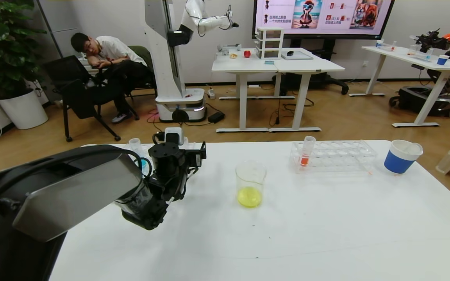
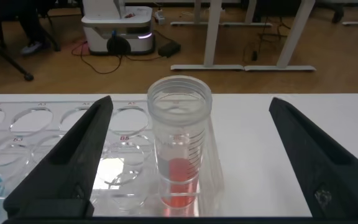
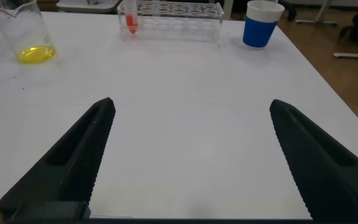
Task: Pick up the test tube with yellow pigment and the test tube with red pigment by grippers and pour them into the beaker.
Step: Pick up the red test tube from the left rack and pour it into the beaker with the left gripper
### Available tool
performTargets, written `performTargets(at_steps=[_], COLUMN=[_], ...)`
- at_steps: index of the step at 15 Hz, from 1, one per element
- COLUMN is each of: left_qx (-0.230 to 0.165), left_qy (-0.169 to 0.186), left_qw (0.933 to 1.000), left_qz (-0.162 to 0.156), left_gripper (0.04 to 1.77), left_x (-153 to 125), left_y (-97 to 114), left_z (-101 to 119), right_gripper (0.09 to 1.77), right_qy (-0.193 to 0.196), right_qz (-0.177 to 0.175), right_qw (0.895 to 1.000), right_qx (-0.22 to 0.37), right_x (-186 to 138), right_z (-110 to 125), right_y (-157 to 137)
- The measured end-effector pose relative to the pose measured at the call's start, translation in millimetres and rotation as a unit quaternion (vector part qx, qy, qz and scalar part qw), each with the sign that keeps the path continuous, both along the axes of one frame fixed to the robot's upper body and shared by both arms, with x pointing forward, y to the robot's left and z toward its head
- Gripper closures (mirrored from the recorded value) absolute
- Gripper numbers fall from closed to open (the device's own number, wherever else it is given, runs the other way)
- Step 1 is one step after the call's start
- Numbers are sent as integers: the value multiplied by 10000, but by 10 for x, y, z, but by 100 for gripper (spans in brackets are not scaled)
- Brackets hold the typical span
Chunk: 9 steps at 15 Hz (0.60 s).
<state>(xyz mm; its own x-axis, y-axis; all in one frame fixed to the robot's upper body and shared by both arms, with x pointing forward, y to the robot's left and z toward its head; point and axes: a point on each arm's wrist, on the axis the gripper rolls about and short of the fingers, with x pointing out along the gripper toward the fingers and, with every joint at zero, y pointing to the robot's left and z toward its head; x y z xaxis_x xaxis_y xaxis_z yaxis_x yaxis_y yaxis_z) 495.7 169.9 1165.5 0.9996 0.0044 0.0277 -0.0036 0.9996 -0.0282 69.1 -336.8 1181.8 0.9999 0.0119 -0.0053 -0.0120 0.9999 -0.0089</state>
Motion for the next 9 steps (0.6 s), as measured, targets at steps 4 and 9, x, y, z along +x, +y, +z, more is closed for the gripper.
performTargets(at_steps=[4,9], left_qx=[-48,-109], left_qy=[-95,-234], left_qw=[9999,9997], left_qz=[36,26], left_gripper=[35,122], left_x=[63,79], left_y=[8,-3], left_z=[-1,36], right_gripper=[12,12], right_qy=[-2,0], right_qz=[0,-2], right_qw=[10000,10000], right_qx=[0,0], right_x=[0,0], right_z=[0,0], right_y=[0,0])
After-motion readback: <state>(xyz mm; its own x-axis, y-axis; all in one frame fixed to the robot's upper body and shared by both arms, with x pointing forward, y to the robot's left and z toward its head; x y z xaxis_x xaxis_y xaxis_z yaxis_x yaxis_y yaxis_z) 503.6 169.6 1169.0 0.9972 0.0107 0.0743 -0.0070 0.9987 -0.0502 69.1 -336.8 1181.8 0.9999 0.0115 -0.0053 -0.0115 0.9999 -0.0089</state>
